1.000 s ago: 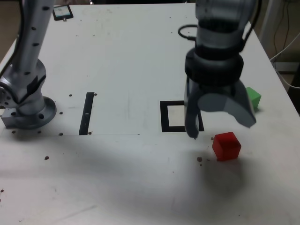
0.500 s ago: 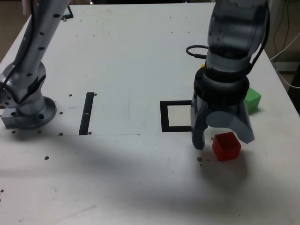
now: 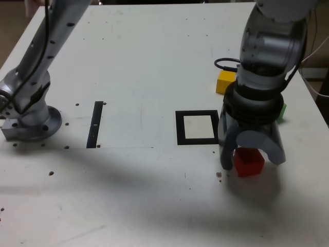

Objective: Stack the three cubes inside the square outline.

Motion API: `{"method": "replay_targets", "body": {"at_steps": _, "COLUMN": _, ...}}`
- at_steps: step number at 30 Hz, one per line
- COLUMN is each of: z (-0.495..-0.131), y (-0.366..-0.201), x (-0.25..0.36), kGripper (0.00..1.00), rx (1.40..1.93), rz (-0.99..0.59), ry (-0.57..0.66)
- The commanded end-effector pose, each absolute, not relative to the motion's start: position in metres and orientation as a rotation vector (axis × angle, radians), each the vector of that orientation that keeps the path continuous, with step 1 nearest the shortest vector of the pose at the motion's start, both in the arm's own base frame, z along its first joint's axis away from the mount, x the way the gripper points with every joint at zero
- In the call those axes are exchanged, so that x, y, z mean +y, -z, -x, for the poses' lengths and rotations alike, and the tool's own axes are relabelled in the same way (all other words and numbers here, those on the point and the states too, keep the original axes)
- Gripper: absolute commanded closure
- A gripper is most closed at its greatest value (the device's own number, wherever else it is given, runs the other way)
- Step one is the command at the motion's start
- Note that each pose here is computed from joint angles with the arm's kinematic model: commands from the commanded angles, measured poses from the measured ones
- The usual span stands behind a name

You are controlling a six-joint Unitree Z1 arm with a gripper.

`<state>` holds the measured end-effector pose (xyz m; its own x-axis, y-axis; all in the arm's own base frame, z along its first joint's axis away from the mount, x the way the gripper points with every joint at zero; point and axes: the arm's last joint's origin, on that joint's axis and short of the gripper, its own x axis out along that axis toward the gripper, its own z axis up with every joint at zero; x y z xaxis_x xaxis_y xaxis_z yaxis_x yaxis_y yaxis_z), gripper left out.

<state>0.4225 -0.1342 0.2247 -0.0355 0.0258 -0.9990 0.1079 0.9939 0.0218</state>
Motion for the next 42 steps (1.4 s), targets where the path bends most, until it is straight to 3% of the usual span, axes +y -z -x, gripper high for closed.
{"method": "replay_targets", "body": {"at_steps": 1, "z": -0.424, "y": -0.223, "x": -0.134, "kGripper": 0.25, "rx": 1.609, "rz": -0.108, "ry": 0.068}}
{"method": "replay_targets", "body": {"at_steps": 8, "z": -0.427, "y": -0.22, "x": -0.135, "kGripper": 0.37, "rx": 1.609, "rz": -0.107, "ry": 0.08}}
{"method": "replay_targets", "body": {"at_steps": 20, "z": -0.425, "y": -0.215, "x": -0.134, "kGripper": 0.49, "rx": 1.622, "rz": -0.097, "ry": 0.083}}
{"method": "replay_targets", "body": {"at_steps": 26, "z": -0.421, "y": -0.215, "x": -0.133, "kGripper": 0.61, "rx": 1.631, "rz": -0.09, "ry": 0.075}}
{"method": "replay_targets", "body": {"at_steps": 33, "z": -0.413, "y": -0.229, "x": -0.129, "kGripper": 0.76, "rx": 1.606, "rz": -0.09, "ry": 0.055}}
{"method": "replay_targets", "body": {"at_steps": 42, "z": -0.384, "y": -0.261, "x": -0.113, "kGripper": 0.79, "rx": 1.586, "rz": -0.098, "ry": 0.015}}
